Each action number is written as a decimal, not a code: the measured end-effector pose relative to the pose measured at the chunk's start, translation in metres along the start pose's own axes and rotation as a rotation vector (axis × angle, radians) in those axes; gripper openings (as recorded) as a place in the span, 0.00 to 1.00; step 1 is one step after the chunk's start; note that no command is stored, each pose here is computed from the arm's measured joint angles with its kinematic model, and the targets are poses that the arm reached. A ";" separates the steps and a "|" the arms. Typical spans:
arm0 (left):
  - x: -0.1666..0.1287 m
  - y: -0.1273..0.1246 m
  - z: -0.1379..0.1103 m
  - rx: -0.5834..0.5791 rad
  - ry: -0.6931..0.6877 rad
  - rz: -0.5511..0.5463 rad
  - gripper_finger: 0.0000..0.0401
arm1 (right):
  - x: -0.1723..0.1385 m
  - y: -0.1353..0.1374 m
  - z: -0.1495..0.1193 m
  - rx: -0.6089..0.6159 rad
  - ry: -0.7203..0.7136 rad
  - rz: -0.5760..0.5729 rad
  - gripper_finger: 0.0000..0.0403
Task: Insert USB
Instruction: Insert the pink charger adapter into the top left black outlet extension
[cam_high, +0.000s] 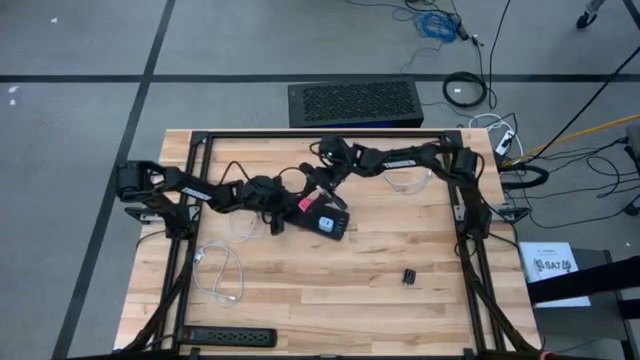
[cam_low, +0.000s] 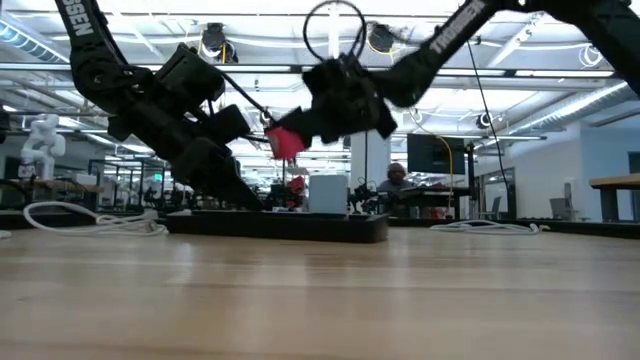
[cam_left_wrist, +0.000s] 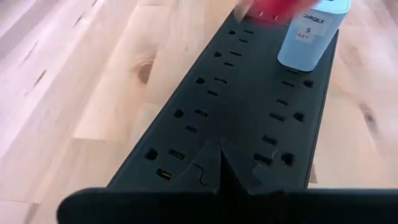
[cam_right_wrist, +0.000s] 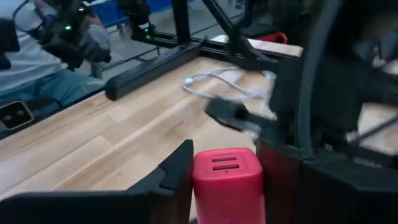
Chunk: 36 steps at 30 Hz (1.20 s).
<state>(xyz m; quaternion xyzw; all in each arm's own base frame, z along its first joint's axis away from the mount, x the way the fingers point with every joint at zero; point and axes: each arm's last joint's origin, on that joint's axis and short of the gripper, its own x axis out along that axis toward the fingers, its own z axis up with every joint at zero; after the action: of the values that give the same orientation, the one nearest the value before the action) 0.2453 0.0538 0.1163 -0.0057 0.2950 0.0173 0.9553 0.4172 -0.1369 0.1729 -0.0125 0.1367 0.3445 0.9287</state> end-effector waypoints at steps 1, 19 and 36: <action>0.000 0.000 0.000 0.000 -0.001 -0.004 0.00 | 0.001 -0.002 -0.006 0.017 -0.004 -0.005 0.29; -0.001 0.000 0.006 -0.094 -0.055 -0.008 0.24 | -0.019 -0.007 0.008 0.133 -0.063 0.011 0.29; -0.052 0.024 0.067 0.032 -0.597 -0.345 0.35 | -0.041 0.022 0.074 0.064 -0.163 0.144 0.29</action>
<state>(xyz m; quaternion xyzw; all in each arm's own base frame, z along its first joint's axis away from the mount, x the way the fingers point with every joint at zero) 0.2393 0.0774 0.2005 -0.0354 -0.0027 -0.1484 0.9883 0.3918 -0.1372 0.2563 0.0551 0.0722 0.4056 0.9095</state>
